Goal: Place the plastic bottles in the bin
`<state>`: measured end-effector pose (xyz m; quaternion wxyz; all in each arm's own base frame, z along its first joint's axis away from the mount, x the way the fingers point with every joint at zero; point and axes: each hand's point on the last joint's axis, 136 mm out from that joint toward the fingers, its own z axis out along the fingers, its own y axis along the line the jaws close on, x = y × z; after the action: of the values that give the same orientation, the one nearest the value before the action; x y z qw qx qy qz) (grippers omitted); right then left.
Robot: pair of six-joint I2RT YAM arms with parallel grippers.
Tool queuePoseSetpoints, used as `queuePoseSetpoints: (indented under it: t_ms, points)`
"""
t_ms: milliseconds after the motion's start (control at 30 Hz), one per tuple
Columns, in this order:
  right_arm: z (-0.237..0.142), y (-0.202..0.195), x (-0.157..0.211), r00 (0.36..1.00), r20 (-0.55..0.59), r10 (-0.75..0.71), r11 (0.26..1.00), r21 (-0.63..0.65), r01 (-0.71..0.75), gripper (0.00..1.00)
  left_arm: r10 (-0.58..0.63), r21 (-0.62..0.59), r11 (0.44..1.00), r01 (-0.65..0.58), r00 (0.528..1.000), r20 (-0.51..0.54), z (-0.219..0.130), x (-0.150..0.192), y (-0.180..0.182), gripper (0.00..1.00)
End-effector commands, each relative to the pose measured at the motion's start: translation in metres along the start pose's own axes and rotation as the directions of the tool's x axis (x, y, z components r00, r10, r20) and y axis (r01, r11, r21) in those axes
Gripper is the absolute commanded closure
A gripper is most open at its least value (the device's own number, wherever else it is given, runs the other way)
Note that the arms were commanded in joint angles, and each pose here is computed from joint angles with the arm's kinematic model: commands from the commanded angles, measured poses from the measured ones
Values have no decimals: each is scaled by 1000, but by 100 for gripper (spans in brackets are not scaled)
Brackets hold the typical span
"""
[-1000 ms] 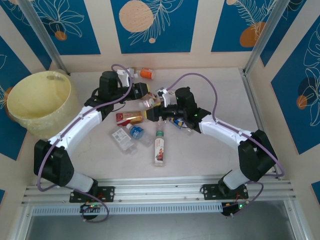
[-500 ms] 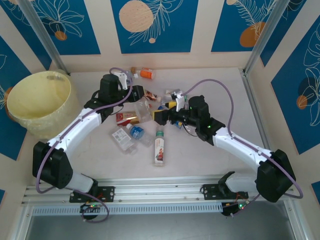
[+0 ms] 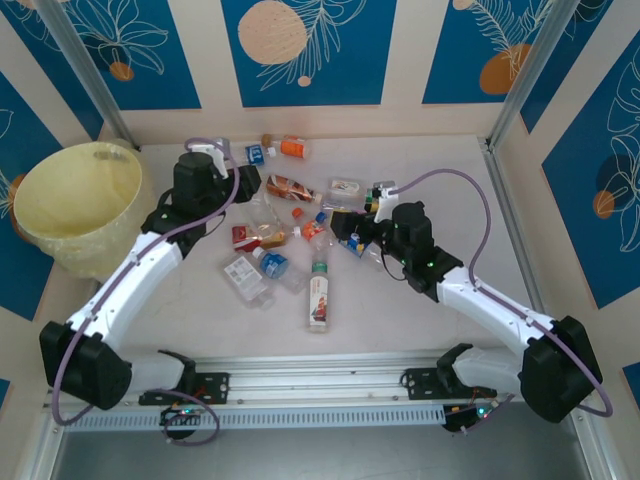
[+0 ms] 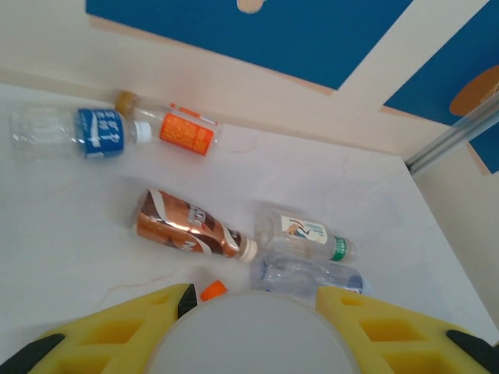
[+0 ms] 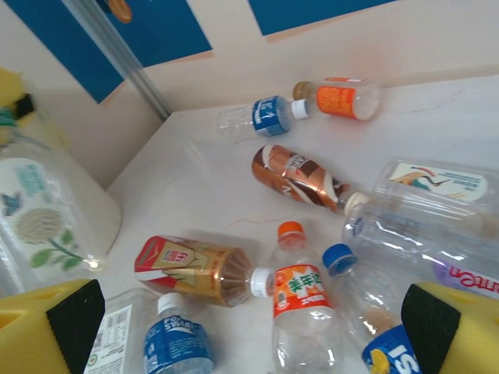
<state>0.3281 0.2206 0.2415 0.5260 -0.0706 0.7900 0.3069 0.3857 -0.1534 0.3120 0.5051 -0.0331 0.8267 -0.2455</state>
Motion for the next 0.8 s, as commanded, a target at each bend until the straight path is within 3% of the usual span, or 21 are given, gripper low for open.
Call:
queuePoseSetpoints:
  t_ms: [0, 200, 333, 533, 767]
  points:
    - [-7, -9, -17, 996, 83, 8, 999, 52, -12, 0, 86, -69, 995, -79, 991, 106, -29, -33, 4, 100]
    - [-13, -4, -18, 996, 92, -6, 1000, 23, 4, 2, 138, -261, 963, -64, 951, 277, -82, -82, 24, 100]
    - [-17, 5, -23, 994, 102, -29, 999, -22, 32, 3, 189, -433, 902, 10, 890, 415, -130, -127, 48, 100]
    - [-18, 4, -27, 992, 121, -25, 999, -23, 28, 2, 154, -399, 907, 135, 775, 613, -180, -170, 59, 100]
    - [-19, 4, -26, 993, 116, -27, 999, -25, 31, 2, 198, -545, 762, 349, 676, 710, -232, -199, 114, 100]
